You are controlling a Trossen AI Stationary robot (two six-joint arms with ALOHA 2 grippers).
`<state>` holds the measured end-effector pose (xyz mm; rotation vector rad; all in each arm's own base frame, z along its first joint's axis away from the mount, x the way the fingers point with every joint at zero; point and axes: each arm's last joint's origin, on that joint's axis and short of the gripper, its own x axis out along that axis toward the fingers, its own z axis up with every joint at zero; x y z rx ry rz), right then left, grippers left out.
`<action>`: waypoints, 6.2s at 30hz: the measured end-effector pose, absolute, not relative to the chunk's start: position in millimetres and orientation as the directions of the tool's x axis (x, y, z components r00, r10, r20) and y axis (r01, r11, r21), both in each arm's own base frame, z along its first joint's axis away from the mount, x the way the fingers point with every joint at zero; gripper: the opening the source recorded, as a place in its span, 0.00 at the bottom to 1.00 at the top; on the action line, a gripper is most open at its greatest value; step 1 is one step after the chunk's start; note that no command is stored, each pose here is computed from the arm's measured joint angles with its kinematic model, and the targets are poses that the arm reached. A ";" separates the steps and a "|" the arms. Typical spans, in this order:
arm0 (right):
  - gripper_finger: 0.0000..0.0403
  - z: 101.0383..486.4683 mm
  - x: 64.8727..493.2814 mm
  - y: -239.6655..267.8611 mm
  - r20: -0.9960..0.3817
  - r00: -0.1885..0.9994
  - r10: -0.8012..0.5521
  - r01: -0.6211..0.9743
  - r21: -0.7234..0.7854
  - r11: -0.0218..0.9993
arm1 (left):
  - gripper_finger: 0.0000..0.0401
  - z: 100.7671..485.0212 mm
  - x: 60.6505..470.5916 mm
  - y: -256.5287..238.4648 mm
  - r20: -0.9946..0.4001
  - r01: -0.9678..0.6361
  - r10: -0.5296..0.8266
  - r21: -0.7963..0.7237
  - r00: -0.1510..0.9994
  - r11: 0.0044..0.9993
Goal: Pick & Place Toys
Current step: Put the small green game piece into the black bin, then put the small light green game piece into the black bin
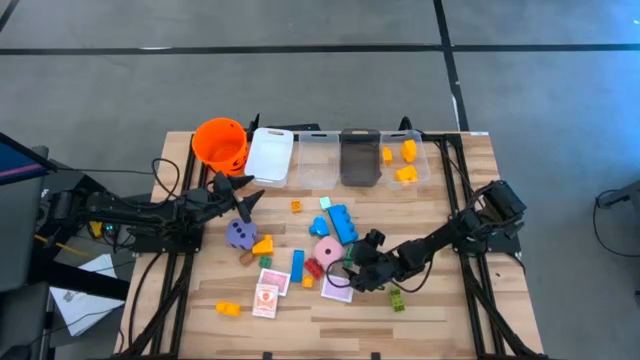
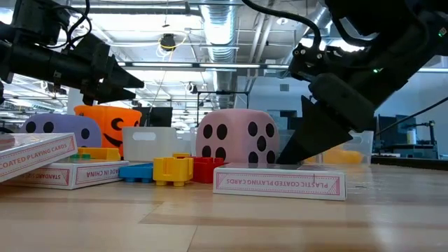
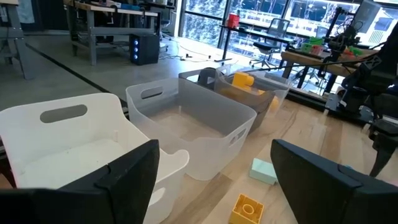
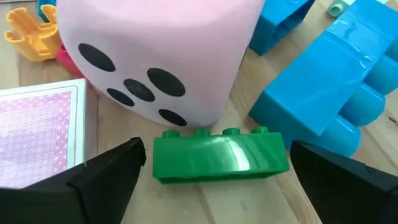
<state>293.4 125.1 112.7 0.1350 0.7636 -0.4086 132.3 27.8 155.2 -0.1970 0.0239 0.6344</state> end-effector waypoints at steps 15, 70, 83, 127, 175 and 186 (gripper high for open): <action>0.71 101.2 299.0 118.1 -0.750 0.612 -0.250 0.406 0.027 0.914 | 0.75 155.2 132.7 27.3 -0.083 -0.573 0.569 -0.178 0.818 0.800; 0.73 220.8 229.4 -23.3 -0.500 0.073 -0.863 0.966 -0.179 0.185 | 0.75 151.7 132.4 27.1 -0.116 -0.574 0.563 -0.208 0.818 0.792; 0.73 229.2 263.7 -23.8 -0.617 0.380 -0.689 0.879 0.010 0.476 | 0.75 155.3 132.8 27.2 -0.082 -0.566 0.564 -0.222 0.822 0.794; 0.74 255.4 279.9 -102.5 -0.422 0.516 -0.746 0.772 -0.148 0.618 | 0.75 162.8 133.2 27.2 -0.011 -0.562 0.564 -0.109 0.825 0.820; 0.99 204.2 310.4 -73.1 -0.605 0.574 -0.552 0.642 -0.086 0.762 | 0.75 162.9 133.2 27.2 -0.011 -0.547 0.564 -0.260 0.826 0.796; 0.99 198.2 301.2 38.1 -0.539 0.555 -0.633 0.608 -0.256 0.751 | 0.75 164.1 133.2 27.2 0.001 -0.543 0.564 -0.269 0.826 0.796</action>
